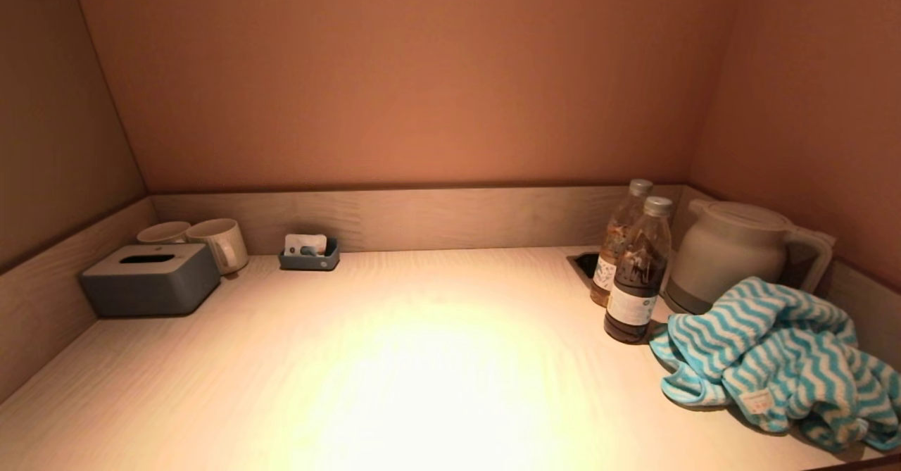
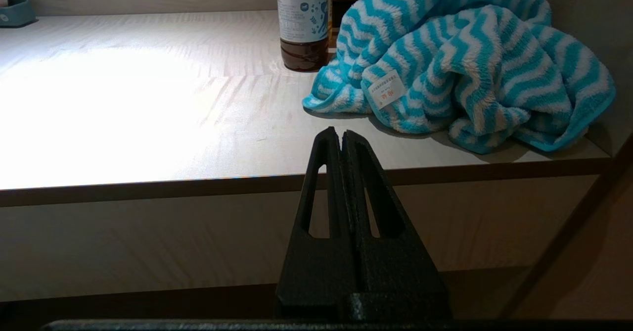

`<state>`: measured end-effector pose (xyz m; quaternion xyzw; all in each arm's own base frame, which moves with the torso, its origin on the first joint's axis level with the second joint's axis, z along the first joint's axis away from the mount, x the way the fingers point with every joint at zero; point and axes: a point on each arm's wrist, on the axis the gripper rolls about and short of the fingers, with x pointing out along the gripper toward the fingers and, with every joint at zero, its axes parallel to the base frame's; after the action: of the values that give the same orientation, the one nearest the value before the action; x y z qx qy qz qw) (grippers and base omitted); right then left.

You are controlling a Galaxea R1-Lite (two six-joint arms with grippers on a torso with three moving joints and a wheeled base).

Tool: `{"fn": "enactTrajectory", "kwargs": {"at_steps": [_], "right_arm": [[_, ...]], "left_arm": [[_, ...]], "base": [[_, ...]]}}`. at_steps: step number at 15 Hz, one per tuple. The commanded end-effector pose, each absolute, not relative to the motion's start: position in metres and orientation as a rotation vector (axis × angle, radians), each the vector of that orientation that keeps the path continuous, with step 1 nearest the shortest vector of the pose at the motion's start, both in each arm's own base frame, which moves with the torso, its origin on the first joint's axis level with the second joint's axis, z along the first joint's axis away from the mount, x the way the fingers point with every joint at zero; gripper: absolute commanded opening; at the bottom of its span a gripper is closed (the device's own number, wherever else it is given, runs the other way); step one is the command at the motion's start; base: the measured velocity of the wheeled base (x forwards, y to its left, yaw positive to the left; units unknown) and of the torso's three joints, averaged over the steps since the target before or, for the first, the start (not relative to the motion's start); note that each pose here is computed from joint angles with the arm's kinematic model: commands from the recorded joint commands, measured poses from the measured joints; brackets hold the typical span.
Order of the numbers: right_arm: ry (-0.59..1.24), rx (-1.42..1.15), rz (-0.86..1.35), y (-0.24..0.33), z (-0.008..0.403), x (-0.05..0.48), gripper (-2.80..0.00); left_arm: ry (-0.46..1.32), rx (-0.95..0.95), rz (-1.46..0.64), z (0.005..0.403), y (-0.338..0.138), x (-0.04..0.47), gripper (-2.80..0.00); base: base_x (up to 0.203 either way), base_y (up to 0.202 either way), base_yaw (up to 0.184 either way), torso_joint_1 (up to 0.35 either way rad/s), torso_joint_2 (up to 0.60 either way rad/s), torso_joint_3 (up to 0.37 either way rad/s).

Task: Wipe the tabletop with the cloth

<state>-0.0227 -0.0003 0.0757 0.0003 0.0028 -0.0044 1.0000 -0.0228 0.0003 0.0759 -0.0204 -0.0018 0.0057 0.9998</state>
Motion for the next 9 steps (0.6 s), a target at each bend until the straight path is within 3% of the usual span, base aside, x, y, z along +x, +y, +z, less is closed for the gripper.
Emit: {"fn": "enactTrajectory", "kwargs": {"at_steps": [1, 9], "right_arm": [[0.005, 0.008, -0.009, -0.0003, 0.0757, -0.0227, -2.8], [0.005, 0.014, -0.009, -0.0003, 0.0757, -0.0227, -2.8]], "left_arm": [[-0.005, -0.041, 0.012, 0.076, 0.0003, -0.0228, -2.8], [-0.005, -0.041, 0.012, 0.076, 0.0003, -0.0228, -2.8]], "base": [[0.0, 0.0, 0.0, 0.0, 0.0, 0.0], [0.0, 0.0, 0.0, 0.0, 0.0, 0.0]]}}
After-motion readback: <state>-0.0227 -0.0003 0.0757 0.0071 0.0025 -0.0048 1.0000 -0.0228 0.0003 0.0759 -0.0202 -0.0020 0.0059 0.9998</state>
